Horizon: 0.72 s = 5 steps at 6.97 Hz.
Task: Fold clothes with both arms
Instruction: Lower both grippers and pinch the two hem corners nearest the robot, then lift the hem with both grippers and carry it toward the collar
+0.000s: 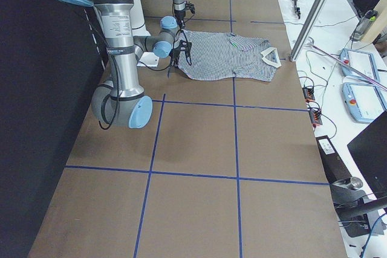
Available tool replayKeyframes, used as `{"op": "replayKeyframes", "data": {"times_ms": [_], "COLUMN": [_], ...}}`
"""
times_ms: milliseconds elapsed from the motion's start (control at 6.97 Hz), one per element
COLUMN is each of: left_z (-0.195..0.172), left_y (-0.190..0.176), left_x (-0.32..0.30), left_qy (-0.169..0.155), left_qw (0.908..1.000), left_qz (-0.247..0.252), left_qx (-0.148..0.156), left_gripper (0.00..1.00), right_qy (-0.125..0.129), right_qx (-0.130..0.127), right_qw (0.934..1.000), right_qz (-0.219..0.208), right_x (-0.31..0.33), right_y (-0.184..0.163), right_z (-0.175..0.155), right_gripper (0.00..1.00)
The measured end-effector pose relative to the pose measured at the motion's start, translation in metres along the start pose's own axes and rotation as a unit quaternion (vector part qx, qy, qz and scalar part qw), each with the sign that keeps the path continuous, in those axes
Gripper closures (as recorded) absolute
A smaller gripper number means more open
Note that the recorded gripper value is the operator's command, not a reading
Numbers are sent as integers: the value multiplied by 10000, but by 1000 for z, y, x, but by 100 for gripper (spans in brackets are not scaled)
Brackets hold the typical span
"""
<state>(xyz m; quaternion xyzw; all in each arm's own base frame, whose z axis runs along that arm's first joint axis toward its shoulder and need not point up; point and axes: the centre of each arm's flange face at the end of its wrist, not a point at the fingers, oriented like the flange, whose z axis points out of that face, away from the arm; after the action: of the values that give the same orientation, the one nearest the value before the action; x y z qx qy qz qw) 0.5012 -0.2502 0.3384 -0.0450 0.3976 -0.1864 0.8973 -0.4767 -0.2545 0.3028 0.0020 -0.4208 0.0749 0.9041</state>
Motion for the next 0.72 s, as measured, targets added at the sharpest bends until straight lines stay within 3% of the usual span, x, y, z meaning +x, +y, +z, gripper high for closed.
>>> {"op": "replayKeyframes", "data": {"times_ms": [430,717], "left_z": [-46,-89], "left_y": [8,25], "left_x": [8,7], "left_qy": [119,4], "left_qw": [9999,9991], "left_qz": [82,329], "left_qx": [-79,-271], "left_gripper": [100,100], "right_qy": [-98,-162], "right_qx": [-126,-385], "right_qw": [9999,9991], "right_qz": [21,2], "right_x": [10,30], "right_y": [1,11], "right_z": [-20,-46], "right_gripper": [100,100]}}
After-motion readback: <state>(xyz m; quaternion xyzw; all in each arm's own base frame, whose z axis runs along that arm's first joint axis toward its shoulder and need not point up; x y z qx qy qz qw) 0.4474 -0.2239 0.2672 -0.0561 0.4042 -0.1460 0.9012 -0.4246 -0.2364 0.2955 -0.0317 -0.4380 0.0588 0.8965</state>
